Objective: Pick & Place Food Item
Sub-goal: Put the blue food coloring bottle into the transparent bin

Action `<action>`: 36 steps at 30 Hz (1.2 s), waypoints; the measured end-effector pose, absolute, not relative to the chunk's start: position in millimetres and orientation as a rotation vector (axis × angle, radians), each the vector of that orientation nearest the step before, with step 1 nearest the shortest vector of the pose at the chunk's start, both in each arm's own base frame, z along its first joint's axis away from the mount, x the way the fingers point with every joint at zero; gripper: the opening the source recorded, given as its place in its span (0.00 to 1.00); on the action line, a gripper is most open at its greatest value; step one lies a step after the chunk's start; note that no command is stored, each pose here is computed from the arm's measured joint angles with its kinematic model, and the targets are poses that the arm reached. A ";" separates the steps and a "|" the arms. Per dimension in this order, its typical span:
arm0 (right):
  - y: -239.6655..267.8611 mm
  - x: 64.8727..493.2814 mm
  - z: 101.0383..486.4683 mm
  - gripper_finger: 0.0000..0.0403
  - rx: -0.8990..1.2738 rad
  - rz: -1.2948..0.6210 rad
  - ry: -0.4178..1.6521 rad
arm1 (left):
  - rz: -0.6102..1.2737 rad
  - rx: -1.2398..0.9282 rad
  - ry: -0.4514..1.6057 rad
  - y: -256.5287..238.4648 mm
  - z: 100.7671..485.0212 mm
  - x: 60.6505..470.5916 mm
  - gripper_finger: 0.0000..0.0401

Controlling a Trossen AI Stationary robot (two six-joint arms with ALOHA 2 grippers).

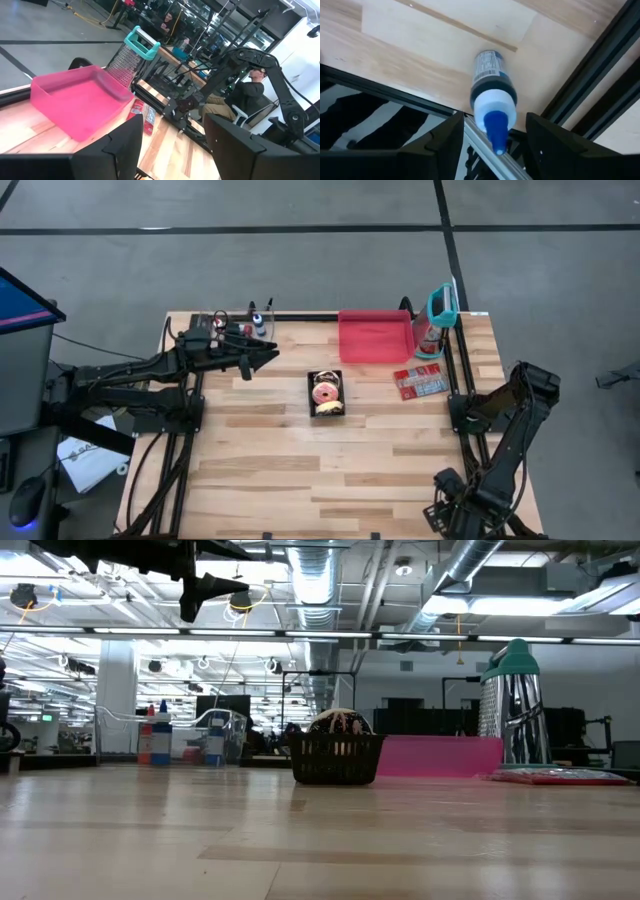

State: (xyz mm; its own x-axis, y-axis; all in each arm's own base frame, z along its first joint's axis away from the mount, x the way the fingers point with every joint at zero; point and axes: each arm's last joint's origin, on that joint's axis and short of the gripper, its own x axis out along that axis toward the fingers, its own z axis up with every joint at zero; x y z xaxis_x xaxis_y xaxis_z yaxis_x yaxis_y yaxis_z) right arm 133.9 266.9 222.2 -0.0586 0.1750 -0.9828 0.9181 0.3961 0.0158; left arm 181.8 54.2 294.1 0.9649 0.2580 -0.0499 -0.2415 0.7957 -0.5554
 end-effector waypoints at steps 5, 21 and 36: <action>264.9 133.2 221.6 0.50 0.995 -0.836 1.522 | 0.267 -0.613 -0.037 54.2 294.7 181.8 0.51; 267.6 130.8 221.7 0.33 0.991 -0.808 1.504 | 0.257 -0.612 -0.049 53.6 296.0 182.1 0.49; 246.9 145.1 221.5 0.25 0.973 -0.830 1.299 | 0.175 -0.619 -0.022 51.2 295.9 182.6 0.49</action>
